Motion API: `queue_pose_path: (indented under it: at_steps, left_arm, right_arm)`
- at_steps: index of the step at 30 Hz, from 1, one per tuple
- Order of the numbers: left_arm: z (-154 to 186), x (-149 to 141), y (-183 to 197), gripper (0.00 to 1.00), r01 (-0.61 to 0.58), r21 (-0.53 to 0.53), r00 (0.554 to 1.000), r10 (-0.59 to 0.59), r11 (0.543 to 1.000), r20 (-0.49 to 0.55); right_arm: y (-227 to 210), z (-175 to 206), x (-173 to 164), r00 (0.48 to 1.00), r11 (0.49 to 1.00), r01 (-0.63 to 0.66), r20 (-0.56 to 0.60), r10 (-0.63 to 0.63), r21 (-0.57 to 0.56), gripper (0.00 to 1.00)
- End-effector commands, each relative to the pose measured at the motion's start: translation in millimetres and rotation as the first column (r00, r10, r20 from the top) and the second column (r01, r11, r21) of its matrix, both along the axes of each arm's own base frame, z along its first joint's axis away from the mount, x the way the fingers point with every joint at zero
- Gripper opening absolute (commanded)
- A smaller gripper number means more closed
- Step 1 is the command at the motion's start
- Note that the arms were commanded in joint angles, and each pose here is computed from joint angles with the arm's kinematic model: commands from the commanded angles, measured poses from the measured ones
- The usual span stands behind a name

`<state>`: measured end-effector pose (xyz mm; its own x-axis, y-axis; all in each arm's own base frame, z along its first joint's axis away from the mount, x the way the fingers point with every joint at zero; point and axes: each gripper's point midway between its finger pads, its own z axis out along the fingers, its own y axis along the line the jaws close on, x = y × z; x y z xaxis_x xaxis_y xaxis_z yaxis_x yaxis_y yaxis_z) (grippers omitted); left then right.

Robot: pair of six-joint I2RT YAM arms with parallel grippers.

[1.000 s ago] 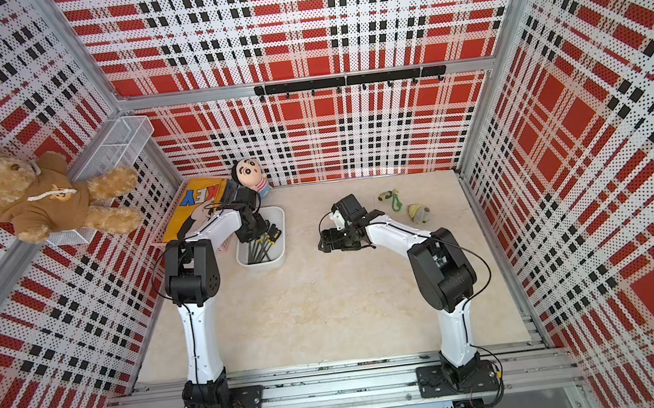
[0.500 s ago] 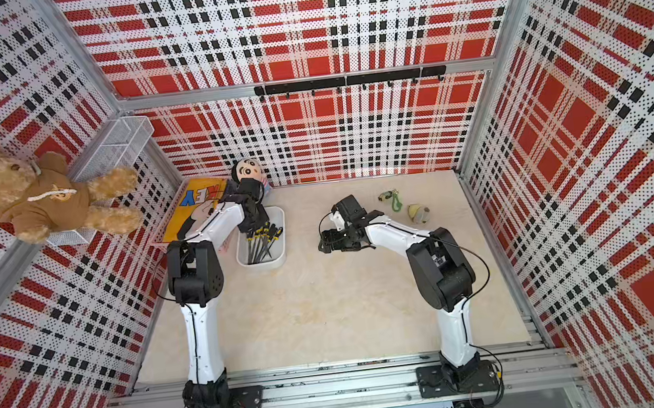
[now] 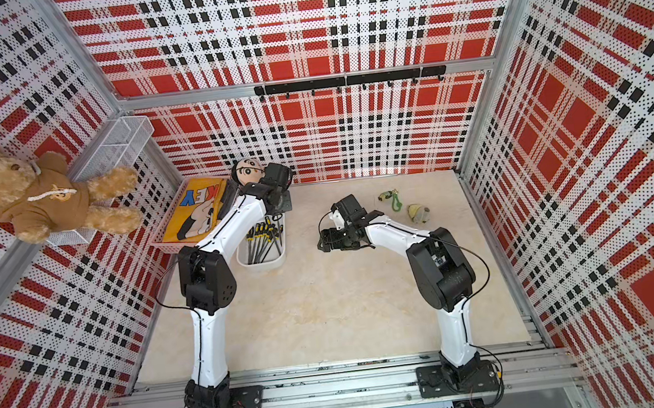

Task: Take the file tool out of the storage box
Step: Pick up the file tool from the storage box, then place the file tool at the center of the board.

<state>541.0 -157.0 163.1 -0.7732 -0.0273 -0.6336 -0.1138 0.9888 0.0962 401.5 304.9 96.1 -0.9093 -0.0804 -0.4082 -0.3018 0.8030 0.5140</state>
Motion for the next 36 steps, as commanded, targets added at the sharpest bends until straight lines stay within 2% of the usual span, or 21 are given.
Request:
queue_pose_path:
  at_steps: [1,5,8,13,21,31,36]
  left_arm:
    - [-5.6,-3.6,-48.8,0.0,0.146,-0.069,0.989,-0.148,0.987,-0.018]
    - [-33.8,-8.1,-90.4,0.0,0.204,-0.143,0.976,-0.213,0.968,-0.049]
    - [-56.2,-8.3,-98.4,0.0,0.189,-0.159,0.976,-0.204,0.969,-0.082]
    - [-82.7,-8.4,-90.2,0.0,0.128,-0.164,0.98,-0.149,0.978,-0.128]
    - [-113.0,-12.0,-72.6,0.0,0.033,-0.182,0.98,-0.068,0.983,-0.19]
    - [-135.7,-12.3,-67.9,0.01,0.026,-0.195,0.971,-0.071,0.981,-0.227]
    - [-144.3,-13.5,-65.8,0.07,0.021,-0.186,0.968,-0.066,0.982,-0.241]
  right_arm:
    - [-6.7,-0.1,-1.4,0.999,0.999,0.036,0.018,-0.036,-0.02,0.84]
    - [-24.2,11.0,0.2,0.992,0.994,0.105,0.062,-0.105,0.003,0.84]
    - [-38.7,16.4,-1.2,0.988,0.991,0.133,0.084,-0.132,-0.001,0.84]
    - [-50.0,10.9,-10.9,0.991,0.993,0.115,0.067,-0.113,-0.026,0.84]
    - [-48.1,1.4,-19.3,0.994,0.995,0.104,0.032,-0.104,-0.007,0.84]
    - [-48.4,-2.0,-22.3,0.995,0.995,0.098,0.019,-0.098,-0.013,0.85]
    - [-48.9,-2.6,-23.5,0.995,0.995,0.099,0.017,-0.099,-0.015,0.85]
